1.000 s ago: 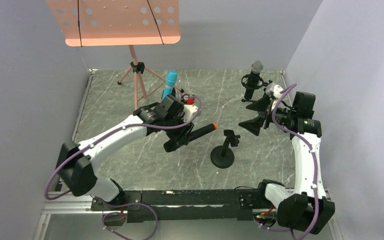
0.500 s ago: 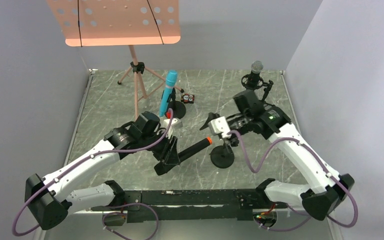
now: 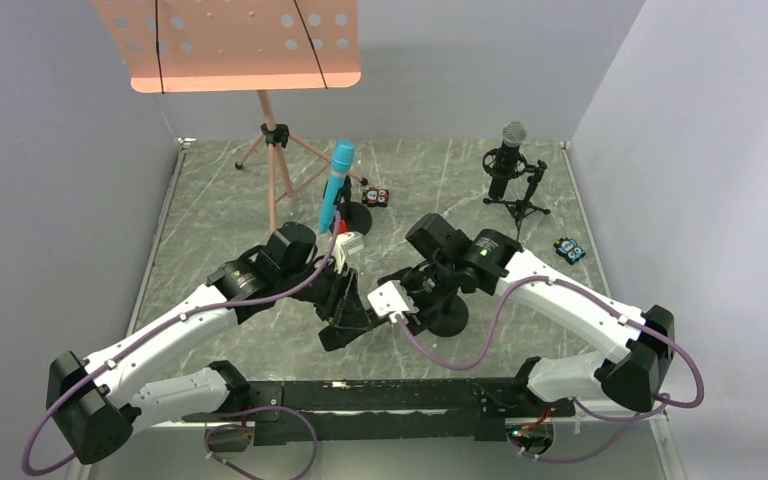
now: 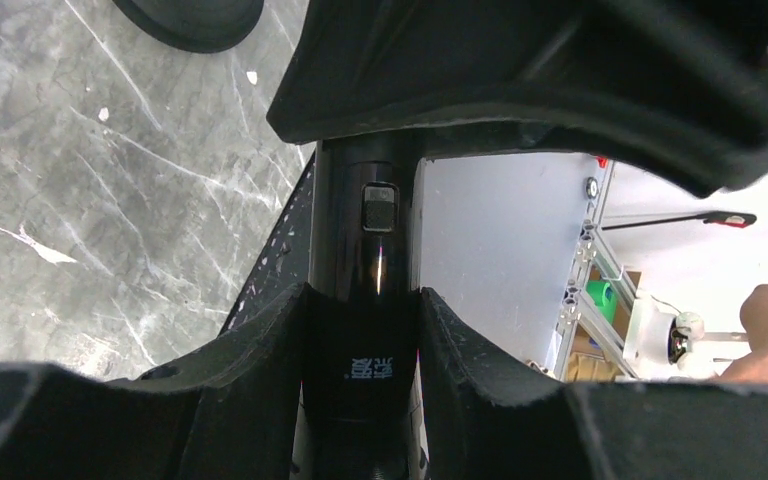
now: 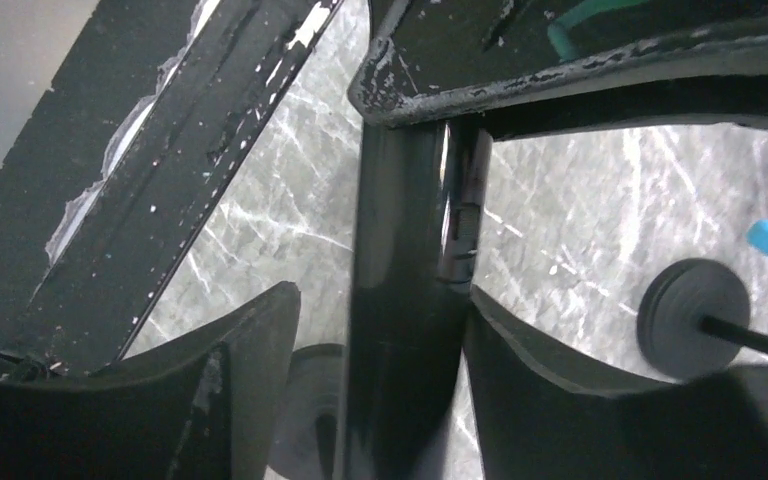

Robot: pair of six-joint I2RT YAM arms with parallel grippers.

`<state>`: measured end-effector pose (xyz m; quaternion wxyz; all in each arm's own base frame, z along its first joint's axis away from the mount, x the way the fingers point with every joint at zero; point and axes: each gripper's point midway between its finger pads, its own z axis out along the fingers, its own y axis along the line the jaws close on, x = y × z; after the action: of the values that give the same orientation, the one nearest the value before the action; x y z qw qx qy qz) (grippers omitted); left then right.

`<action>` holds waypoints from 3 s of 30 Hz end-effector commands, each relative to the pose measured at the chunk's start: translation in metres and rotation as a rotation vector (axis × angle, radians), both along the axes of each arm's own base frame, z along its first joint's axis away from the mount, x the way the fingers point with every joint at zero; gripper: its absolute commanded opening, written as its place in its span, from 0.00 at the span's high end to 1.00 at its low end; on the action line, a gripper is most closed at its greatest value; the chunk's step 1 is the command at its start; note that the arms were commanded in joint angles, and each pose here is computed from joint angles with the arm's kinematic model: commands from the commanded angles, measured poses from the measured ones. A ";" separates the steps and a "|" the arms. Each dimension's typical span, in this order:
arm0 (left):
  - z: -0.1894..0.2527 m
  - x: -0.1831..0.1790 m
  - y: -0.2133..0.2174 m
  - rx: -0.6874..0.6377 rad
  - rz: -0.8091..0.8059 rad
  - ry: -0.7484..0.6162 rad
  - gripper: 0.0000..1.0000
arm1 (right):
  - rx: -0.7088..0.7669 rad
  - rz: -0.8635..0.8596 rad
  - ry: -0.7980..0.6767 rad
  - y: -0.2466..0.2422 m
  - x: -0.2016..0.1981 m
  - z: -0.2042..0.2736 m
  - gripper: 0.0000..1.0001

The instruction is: Attach the microphones to the stand

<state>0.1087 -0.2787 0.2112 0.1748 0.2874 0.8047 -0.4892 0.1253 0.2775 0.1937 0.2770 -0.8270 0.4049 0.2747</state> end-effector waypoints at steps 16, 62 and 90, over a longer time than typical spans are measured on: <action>0.077 0.030 0.029 -0.205 0.321 -0.290 0.17 | 0.203 -0.057 0.196 0.003 -0.016 0.029 0.88; 0.185 0.087 -0.020 -0.862 0.646 -0.631 0.34 | 0.578 -0.393 0.789 0.002 0.033 0.123 0.81; 0.120 0.027 0.055 -0.442 0.391 -0.810 1.00 | 0.490 -0.937 0.169 -0.136 0.072 0.075 0.00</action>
<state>0.1486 -0.2286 0.3408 0.6284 0.2171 0.5862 -0.4629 0.1995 0.1560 0.3181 0.5676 -0.4571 0.6190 0.2927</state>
